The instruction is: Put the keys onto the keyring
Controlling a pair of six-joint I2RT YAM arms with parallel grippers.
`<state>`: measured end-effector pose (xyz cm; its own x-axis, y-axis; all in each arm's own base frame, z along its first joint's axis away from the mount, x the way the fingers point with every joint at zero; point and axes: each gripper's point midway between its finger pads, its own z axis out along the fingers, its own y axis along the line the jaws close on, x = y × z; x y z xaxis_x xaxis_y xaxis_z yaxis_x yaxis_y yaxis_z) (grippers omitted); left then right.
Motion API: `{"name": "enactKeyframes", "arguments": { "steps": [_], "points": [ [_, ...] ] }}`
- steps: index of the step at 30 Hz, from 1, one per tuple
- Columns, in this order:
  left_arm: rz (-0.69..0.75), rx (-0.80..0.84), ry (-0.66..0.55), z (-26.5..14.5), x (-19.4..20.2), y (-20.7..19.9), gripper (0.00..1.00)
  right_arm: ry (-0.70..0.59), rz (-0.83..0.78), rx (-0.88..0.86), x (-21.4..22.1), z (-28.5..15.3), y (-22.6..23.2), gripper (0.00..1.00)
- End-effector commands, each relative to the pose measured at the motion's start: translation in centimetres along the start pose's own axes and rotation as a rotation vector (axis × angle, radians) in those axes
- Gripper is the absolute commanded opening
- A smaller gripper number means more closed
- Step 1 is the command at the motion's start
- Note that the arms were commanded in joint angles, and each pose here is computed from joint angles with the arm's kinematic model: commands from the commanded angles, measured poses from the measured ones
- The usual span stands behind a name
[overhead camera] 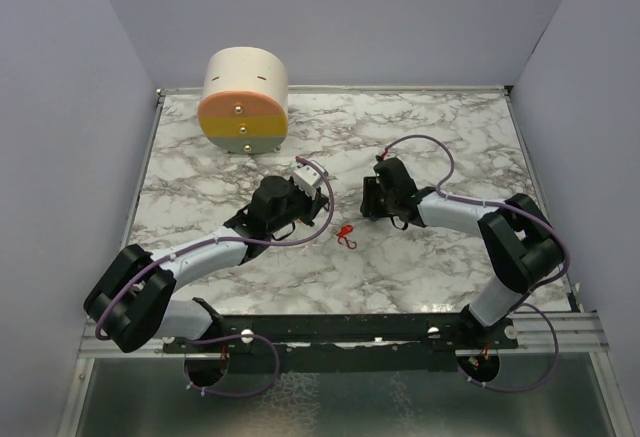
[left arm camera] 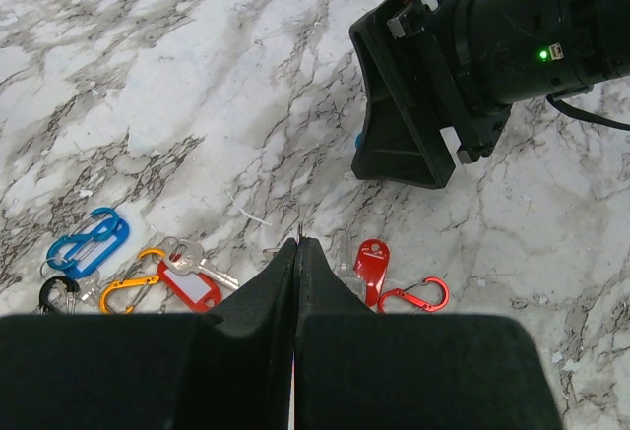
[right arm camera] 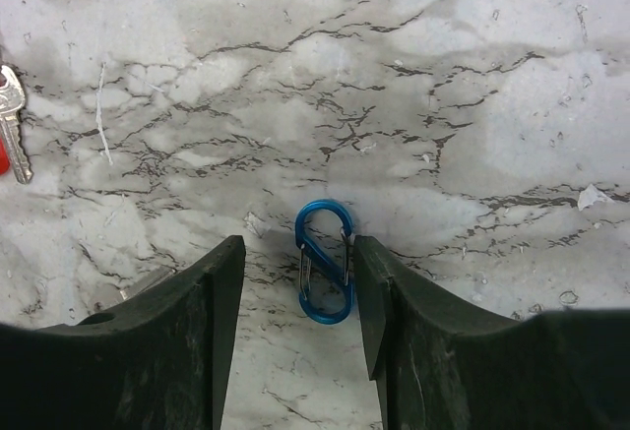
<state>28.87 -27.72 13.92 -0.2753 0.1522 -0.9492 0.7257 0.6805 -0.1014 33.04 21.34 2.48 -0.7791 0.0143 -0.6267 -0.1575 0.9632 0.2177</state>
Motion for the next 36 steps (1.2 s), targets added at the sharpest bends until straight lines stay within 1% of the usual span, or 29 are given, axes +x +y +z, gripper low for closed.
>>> {"name": "enactKeyframes", "arguments": {
  "steps": [1,10,23,25,28,29,33,36],
  "points": [
    [0.002,-0.009,-0.022,0.2,-0.7,0.3,0.00,0.083,-0.032,0.098,3.0,-0.3,-2.7,0.48],
    [0.001,-0.010,-0.018,0.3,-0.6,0.3,0.00,0.094,-0.038,0.112,3.6,-0.9,-3.3,0.45],
    [0.002,-0.012,-0.016,0.3,-0.5,0.3,0.00,0.126,-0.070,0.128,4.4,-0.3,-3.3,0.37],
    [0.002,-0.013,-0.017,0.3,-0.6,0.4,0.00,0.129,-0.076,0.136,4.4,-0.3,-3.3,0.31],
    [0.003,-0.014,-0.016,0.4,-0.5,0.4,0.00,0.127,-0.078,0.151,4.4,-0.3,-3.5,0.13],
    [0.004,-0.014,-0.016,0.4,-0.5,0.4,0.00,0.124,-0.078,0.154,4.4,-0.4,-3.6,0.09],
    [0.003,-0.016,-0.014,0.4,-0.5,0.4,0.00,0.096,-0.073,0.155,3.7,-0.7,-3.5,0.01],
    [0.001,-0.012,-0.014,0.4,-0.5,0.4,0.00,0.065,-0.073,0.155,3.0,-1.2,-3.4,0.01]
  ]
}}
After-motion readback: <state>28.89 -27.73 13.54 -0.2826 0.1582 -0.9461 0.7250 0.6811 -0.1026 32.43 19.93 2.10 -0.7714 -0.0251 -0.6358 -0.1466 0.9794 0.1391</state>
